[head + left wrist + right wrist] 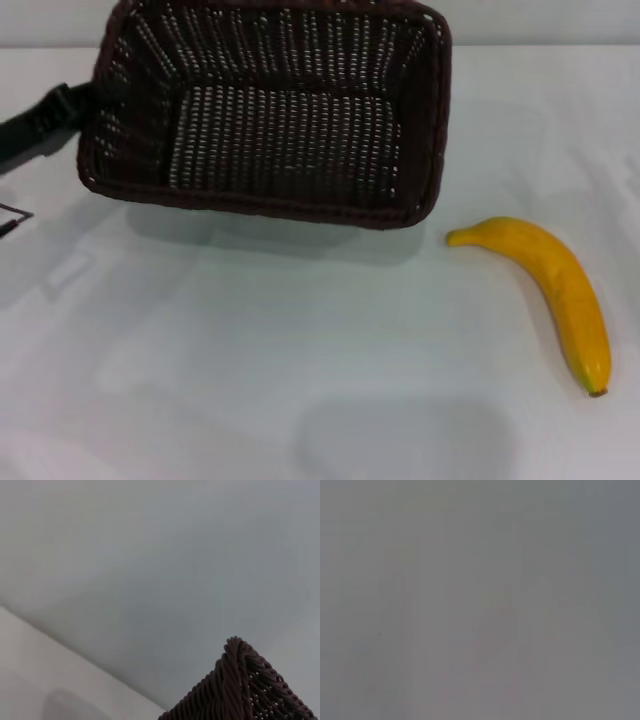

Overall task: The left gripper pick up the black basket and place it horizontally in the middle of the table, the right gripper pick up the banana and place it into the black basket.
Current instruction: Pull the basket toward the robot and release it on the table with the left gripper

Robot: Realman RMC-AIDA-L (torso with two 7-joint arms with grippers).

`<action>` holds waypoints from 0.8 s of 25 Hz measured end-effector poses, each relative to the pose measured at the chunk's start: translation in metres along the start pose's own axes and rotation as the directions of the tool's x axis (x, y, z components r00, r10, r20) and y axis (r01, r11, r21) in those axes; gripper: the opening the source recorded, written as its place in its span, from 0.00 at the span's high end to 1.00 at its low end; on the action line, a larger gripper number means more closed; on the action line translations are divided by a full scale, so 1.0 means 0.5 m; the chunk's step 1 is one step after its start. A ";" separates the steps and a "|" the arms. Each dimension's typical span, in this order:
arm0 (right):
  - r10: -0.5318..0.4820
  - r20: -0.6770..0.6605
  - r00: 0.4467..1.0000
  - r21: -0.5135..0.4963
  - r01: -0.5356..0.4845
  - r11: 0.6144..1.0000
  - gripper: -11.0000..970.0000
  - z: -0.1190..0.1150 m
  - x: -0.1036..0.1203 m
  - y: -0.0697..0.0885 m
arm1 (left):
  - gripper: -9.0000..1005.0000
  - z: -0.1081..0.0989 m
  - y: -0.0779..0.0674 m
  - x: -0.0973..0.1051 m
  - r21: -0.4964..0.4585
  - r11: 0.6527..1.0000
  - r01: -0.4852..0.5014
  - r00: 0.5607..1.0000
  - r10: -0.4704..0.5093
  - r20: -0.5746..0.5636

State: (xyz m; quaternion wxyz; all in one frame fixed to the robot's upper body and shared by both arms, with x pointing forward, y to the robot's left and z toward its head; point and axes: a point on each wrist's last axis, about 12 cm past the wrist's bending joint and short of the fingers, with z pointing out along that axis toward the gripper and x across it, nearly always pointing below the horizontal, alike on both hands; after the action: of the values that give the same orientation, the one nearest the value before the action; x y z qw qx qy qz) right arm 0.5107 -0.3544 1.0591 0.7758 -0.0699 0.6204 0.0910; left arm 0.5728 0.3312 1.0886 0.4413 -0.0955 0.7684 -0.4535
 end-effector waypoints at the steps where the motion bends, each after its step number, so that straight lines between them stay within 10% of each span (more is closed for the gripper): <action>1: -0.009 0.001 1.000 0.000 0.009 1.000 0.10 0.001 0.000 0.000 | 0.79 0.004 0.001 0.007 -0.005 1.000 0.007 1.000 -0.007 0.003; 20: -0.024 0.014 1.000 0.020 0.023 1.000 0.10 0.025 -0.008 -0.007 | 0.77 0.032 0.024 0.089 -0.045 0.989 0.143 0.990 -0.144 -0.008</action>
State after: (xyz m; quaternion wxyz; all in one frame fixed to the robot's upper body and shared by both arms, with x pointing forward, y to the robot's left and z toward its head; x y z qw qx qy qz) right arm 0.5225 -0.3554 1.0656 0.7820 -0.0688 0.6148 0.0763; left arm 0.5615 0.3038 1.0496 0.4007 -0.1578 0.7721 -0.4674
